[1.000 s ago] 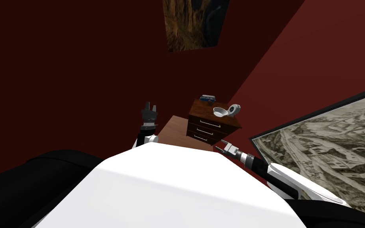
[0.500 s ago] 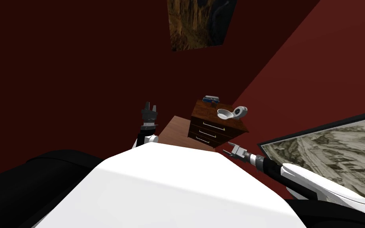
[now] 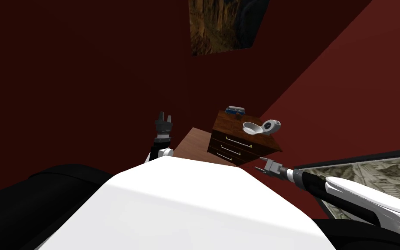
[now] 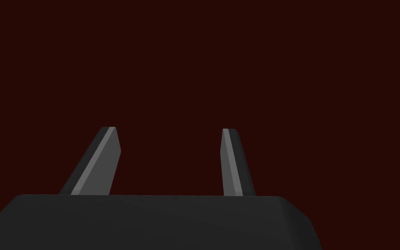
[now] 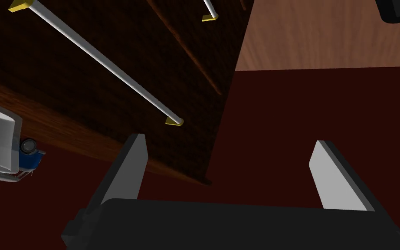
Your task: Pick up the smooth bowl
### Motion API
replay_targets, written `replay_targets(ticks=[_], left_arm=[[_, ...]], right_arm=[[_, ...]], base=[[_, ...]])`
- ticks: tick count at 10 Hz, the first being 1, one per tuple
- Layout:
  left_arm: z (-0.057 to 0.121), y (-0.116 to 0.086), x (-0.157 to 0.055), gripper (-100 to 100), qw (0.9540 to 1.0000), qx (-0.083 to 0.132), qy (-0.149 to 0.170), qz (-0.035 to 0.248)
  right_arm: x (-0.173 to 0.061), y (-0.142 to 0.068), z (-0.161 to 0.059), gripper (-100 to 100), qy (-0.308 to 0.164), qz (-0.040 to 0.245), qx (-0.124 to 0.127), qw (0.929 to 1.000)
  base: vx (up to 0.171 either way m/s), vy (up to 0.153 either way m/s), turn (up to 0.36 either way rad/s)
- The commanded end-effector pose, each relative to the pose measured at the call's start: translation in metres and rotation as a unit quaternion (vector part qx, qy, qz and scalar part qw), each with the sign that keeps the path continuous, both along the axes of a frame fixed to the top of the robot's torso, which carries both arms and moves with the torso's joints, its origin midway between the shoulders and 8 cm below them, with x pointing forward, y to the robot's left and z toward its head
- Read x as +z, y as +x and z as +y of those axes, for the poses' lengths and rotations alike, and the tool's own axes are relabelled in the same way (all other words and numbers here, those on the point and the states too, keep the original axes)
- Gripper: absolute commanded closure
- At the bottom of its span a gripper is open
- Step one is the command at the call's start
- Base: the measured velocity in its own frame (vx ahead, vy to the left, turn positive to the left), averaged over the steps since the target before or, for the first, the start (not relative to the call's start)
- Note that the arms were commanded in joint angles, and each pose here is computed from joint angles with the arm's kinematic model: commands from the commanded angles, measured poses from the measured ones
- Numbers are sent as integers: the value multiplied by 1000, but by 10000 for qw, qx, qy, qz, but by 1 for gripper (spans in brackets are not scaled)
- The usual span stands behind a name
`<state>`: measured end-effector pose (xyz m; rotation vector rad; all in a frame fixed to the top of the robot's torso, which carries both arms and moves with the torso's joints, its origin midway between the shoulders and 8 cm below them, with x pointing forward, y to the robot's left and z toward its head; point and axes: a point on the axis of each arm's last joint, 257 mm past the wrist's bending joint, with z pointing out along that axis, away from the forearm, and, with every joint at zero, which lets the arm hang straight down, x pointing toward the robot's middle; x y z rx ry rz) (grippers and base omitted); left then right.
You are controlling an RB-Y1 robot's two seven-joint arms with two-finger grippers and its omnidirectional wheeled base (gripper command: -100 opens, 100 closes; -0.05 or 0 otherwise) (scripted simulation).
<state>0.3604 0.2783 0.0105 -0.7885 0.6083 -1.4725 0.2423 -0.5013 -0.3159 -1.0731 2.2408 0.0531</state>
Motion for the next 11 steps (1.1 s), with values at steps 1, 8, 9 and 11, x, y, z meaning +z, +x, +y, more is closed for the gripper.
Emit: replay_targets(ticks=[1, 8, 9, 11], left_arm=[[0, 0, 0, 0, 10000, 0, 0, 0], [0, 0, 0, 0, 10000, 0, 0, 0], [0, 0, 0, 0, 10000, 0, 0, 0], [0, 0, 0, 0, 10000, 1, 1, 0]], right_arm=[[6, -1, -35, -100, -461, 117, 14, 9989], [54, 10, -137, -100, -1864, 459, 124, 9813], [62, 10, -152, -100, -2060, 516, 111, 9771], [68, 10, -163, -100, -2210, 576, 110, 9735]], base=[[117, 56, 158], [125, 35, 111], [196, 19, 150], [148, -6, 88]])
